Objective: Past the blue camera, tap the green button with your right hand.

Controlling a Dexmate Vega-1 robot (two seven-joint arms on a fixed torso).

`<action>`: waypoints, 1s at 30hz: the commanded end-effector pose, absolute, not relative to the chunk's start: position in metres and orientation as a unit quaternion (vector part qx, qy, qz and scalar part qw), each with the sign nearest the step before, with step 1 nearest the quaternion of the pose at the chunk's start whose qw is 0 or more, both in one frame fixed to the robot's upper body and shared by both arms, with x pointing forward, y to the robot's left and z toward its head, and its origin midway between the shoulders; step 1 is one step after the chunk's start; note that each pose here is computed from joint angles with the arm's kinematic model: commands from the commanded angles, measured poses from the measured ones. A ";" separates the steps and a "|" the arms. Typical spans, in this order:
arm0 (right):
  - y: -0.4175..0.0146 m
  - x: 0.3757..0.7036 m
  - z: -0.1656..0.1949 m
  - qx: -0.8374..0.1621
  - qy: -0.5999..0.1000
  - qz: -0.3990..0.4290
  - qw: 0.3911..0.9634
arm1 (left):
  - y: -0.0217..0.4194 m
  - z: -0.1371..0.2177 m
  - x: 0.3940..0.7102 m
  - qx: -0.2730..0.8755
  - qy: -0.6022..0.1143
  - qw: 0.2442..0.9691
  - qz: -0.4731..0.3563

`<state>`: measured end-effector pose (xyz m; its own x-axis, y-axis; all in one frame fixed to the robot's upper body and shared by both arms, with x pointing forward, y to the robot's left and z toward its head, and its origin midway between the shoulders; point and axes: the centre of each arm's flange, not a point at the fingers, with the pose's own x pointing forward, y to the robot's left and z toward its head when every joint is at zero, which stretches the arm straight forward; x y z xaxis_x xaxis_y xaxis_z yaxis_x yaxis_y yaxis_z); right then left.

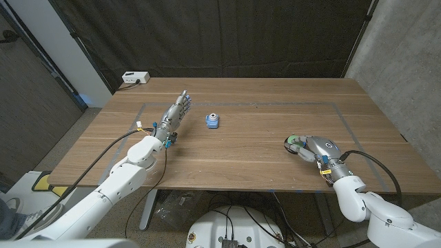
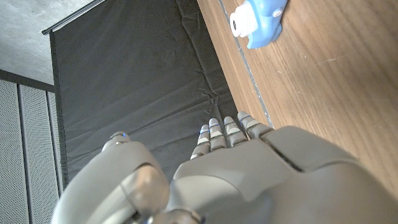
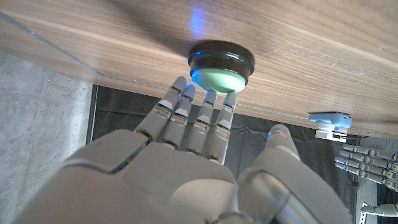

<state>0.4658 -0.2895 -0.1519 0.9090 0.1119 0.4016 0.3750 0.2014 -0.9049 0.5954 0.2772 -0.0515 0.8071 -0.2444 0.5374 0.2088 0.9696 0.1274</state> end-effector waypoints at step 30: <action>-0.276 0.459 -0.134 -0.616 -0.222 -0.122 0.746 | 0.284 -0.043 0.603 0.039 -0.292 0.946 -0.135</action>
<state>0.4604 -0.2805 -0.1355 0.8786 0.0985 0.4673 0.4400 0.2134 -0.8723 0.6009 0.2823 -0.0464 0.7988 -0.2653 0.5400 0.2234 0.9641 0.1432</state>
